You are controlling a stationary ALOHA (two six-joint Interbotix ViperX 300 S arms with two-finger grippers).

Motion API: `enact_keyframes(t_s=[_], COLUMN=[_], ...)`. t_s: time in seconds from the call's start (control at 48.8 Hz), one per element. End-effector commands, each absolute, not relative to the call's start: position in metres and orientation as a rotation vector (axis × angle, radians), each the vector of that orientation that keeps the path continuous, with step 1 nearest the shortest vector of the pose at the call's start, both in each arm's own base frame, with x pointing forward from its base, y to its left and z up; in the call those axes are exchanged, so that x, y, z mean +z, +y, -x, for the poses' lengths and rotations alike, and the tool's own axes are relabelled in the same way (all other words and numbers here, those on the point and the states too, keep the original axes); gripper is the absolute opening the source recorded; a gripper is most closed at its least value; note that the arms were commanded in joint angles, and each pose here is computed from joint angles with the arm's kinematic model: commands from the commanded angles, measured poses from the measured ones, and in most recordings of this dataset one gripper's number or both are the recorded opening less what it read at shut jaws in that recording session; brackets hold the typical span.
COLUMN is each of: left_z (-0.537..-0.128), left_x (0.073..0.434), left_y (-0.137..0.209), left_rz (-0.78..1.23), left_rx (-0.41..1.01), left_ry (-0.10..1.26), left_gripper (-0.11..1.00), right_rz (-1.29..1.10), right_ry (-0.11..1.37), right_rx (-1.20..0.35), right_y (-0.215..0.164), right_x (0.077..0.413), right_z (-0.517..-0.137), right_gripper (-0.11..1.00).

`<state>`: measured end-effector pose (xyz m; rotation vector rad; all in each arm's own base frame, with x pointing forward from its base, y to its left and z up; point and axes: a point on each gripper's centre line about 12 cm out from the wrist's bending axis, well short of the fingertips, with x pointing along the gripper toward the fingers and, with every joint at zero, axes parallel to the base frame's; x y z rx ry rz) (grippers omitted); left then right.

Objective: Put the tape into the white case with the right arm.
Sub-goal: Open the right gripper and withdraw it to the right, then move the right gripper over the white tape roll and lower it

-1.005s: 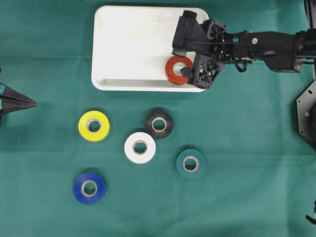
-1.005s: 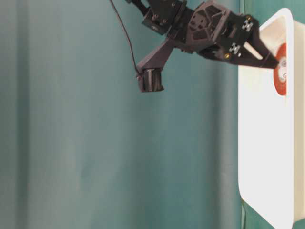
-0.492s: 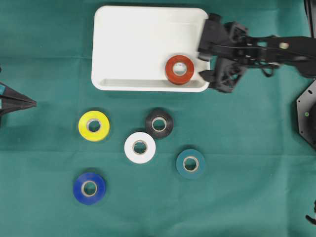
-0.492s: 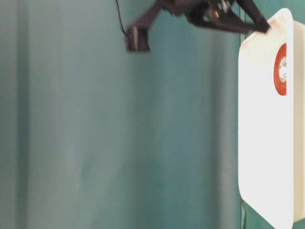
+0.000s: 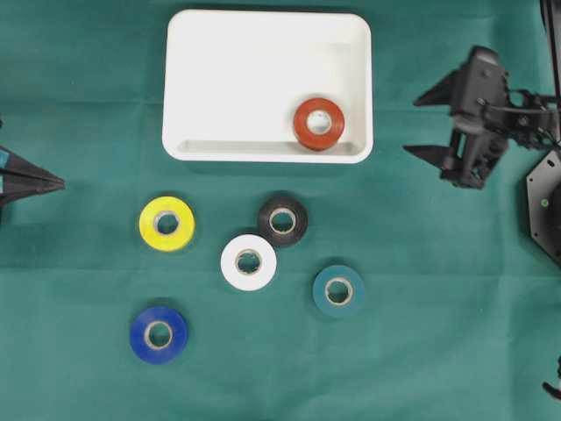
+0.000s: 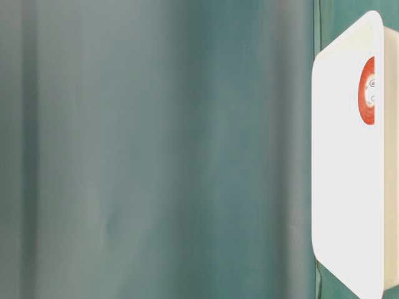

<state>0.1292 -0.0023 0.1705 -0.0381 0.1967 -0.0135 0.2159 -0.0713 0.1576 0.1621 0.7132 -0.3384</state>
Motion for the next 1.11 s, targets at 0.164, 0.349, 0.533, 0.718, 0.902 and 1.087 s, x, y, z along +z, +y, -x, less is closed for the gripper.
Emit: enact_keyframes(t_s=[0.164, 0.349, 0.533, 0.718, 0.902, 1.087], left_z=[-0.13, -0.13, -0.13, -0.13, -0.13, -0.13], left_x=[0.175, 0.175, 0.175, 0.175, 0.174, 0.174], left_y=[-0.002, -0.002, -0.002, -0.002, -0.002, -0.002], left_rz=[0.04, 0.04, 0.04, 0.04, 0.04, 0.04], left_rx=[-0.012, -0.012, -0.012, -0.012, -0.012, -0.012], left_ry=[0.184, 0.186, 0.184, 0.186, 0.187, 0.187], left_gripper=[0.0, 0.0, 0.0, 0.0, 0.0, 0.0], right_rz=[-0.148, -0.14, -0.126, -0.128, -0.122, -0.114], right_ry=[0.646, 0.641, 0.647, 0.656, 0.676, 0.666], right_rx=[-0.315, -0.289, -0.196, -0.084, -0.009, 0.015], right_y=[-0.061, -0.055, -0.034, -0.008, 0.009, 0.013], right_x=[0.163, 0.161, 0.155, 0.152, 0.146, 0.147], right_z=[-0.2, -0.197, -0.197, -0.196, -0.189, -0.188], right_gripper=[0.54, 0.54, 0.54, 0.53, 0.54, 0.53])
